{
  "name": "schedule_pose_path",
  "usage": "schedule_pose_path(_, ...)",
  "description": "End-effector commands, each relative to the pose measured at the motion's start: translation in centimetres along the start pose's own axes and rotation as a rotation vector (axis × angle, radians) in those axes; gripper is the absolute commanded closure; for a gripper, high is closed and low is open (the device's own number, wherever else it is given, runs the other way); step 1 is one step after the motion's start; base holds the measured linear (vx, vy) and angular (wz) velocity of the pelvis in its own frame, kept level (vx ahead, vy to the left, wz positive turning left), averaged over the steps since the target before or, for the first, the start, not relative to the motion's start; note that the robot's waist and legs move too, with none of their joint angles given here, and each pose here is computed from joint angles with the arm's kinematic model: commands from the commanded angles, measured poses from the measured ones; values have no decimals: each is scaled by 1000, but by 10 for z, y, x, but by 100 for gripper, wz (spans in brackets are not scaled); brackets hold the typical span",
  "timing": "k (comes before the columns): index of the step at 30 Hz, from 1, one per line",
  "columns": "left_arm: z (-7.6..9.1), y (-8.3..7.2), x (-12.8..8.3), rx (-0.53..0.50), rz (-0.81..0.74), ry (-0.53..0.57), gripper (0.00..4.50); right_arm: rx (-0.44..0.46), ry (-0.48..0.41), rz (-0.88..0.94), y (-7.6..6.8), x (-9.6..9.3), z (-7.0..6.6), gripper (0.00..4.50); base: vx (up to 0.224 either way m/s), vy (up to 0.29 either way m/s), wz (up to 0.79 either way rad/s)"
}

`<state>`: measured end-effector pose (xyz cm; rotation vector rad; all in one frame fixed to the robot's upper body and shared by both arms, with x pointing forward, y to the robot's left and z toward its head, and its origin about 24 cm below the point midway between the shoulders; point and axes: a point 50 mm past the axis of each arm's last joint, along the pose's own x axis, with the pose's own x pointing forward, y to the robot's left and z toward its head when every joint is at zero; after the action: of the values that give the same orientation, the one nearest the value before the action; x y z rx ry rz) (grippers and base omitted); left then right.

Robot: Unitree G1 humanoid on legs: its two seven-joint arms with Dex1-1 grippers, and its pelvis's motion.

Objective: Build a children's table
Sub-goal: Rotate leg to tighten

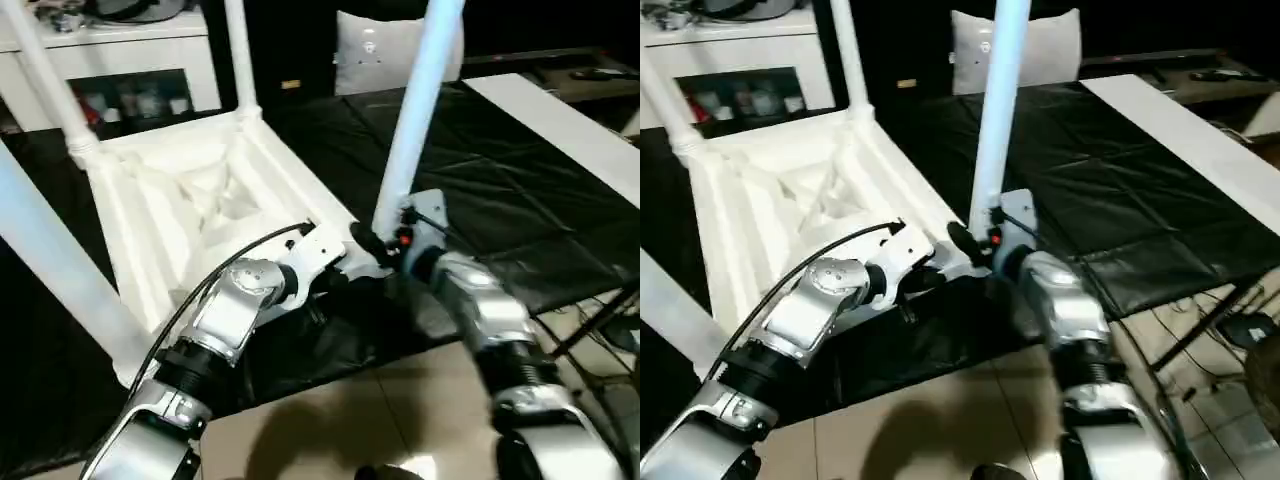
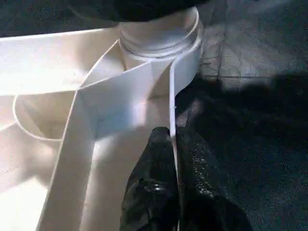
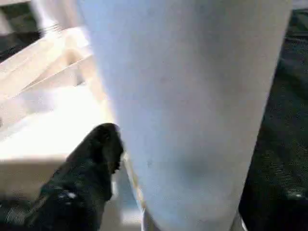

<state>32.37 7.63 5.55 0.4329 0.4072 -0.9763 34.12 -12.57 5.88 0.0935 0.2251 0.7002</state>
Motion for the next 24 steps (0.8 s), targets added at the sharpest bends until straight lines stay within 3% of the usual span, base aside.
schedule_pose_path(1,14,10,-6,78,26,-64,450,-23,-4,154,11,-3,1,63,0,0,0)
schedule_pose_path(5,7,11,-11,122,-35,-54,450,-70,10,247,3,-21,6,34,0,0,0)
schedule_pose_path(8,-2,10,-18,167,-134,-35,450,-157,82,345,-7,-41,8,7,0,0,0)
schedule_pose_path(14,-10,6,-28,286,-321,-18,450,-241,172,498,-16,-63,13,7,0,0,0)
schedule_pose_path(18,-17,1,-38,393,-488,22,450,-272,235,608,-16,-68,13,7,0,0,0)
schedule_pose_path(23,-17,0,-43,448,-592,40,450,-261,279,724,-10,-68,9,22,0,0,0)
schedule_pose_path(24,-17,0,-43,453,-601,39,450,-259,286,738,-9,-68,8,50,0,0,0)
